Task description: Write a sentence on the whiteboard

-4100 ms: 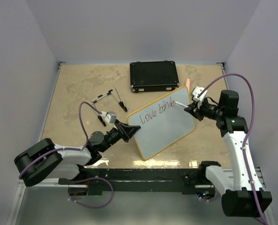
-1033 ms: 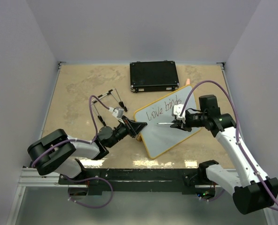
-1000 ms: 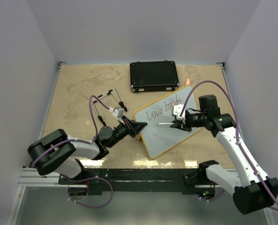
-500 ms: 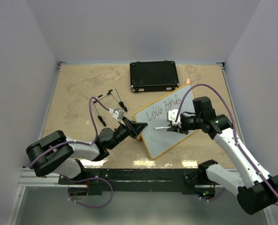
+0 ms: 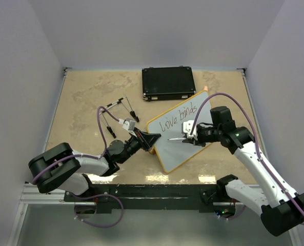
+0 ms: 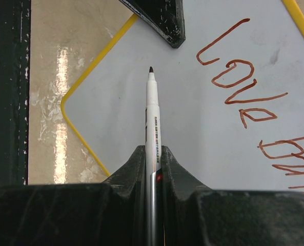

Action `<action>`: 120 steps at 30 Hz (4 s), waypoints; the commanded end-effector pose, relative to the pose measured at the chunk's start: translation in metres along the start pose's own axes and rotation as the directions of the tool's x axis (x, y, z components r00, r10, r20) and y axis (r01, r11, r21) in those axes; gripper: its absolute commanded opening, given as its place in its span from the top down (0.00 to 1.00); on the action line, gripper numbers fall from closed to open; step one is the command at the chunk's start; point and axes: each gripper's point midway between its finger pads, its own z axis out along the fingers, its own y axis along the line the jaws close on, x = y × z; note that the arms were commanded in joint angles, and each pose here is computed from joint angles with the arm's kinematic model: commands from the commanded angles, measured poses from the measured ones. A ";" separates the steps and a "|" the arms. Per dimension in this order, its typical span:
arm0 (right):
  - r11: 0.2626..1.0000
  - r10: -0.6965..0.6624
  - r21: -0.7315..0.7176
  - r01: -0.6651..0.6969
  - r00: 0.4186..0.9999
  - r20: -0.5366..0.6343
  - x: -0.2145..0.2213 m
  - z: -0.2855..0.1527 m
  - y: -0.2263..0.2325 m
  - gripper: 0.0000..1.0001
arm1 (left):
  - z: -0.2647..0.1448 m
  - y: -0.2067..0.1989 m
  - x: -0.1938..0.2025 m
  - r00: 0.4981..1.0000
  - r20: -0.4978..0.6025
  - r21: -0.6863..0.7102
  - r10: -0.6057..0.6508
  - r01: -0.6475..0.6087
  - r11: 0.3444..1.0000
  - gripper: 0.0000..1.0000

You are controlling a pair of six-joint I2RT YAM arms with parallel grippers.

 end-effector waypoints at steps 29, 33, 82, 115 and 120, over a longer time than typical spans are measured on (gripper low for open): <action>0.998 0.013 0.055 -0.008 0.996 -0.087 0.014 0.030 -0.010 1.00 | 0.003 0.015 -0.008 0.993 0.047 -0.070 0.111 -0.107 0.992 1.00; 0.999 0.005 0.040 -0.001 0.996 -0.091 0.015 0.028 -0.006 1.00 | 0.002 0.016 -0.008 0.992 0.048 -0.072 0.112 -0.109 0.991 1.00; 1.000 0.020 0.011 -0.019 0.987 -0.162 0.035 0.031 0.003 1.00 | 0.001 0.016 -0.009 0.991 0.050 -0.075 0.127 -0.123 0.990 1.00; 0.988 0.060 0.151 -0.030 0.979 -0.194 0.039 0.017 -0.019 1.00 | -0.002 0.021 0.000 0.990 0.029 -0.074 0.137 -0.135 0.988 1.00; 0.985 0.050 0.169 -0.019 0.983 -0.179 0.032 0.016 -0.025 1.00 | -0.001 0.021 0.001 0.990 0.026 -0.070 0.136 -0.133 0.989 1.00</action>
